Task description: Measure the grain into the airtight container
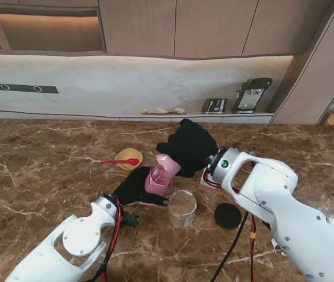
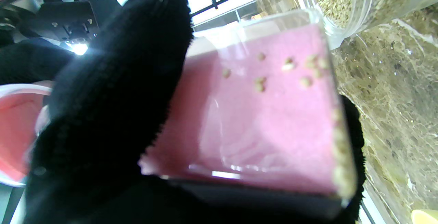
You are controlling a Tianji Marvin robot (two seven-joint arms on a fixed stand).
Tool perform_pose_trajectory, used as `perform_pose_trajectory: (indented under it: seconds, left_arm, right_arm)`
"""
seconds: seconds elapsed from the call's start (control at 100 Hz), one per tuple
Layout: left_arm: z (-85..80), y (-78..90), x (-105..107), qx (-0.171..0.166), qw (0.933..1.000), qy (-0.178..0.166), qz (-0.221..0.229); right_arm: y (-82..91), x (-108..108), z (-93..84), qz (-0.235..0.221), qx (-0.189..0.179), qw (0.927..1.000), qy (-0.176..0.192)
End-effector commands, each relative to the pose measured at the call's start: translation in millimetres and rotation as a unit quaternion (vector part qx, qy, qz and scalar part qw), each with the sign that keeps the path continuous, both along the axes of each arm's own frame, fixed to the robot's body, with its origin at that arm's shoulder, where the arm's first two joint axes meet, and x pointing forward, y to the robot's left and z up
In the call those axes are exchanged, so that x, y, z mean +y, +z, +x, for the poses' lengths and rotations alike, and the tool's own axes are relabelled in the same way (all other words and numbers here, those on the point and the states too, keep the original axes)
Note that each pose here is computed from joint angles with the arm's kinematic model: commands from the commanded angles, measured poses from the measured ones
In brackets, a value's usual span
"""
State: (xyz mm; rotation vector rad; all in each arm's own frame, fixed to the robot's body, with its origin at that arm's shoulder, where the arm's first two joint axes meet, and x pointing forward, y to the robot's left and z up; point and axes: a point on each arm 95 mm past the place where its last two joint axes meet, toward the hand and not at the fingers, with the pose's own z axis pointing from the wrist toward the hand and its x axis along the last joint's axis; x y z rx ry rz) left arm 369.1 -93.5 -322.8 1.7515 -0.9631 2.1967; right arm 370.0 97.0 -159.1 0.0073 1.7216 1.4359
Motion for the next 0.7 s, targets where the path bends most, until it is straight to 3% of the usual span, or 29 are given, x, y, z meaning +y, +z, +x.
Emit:
perform_pose_trajectory:
  seconds: [0.0, 0.69]
  left_arm:
    - [-2.9, 14.3, -14.7, -0.018, 0.9995, -0.018, -0.018]
    - [-3.8, 12.9, -14.1, -0.015, 0.9995, -0.018, -0.019]
  right_arm:
    - [-14.1, -2.8, 2.4, -0.014, 0.016, 0.9997, -0.010]
    - [-9.4, -6.5, 3.8, -0.021, -0.010, 0.9995, -0.021]
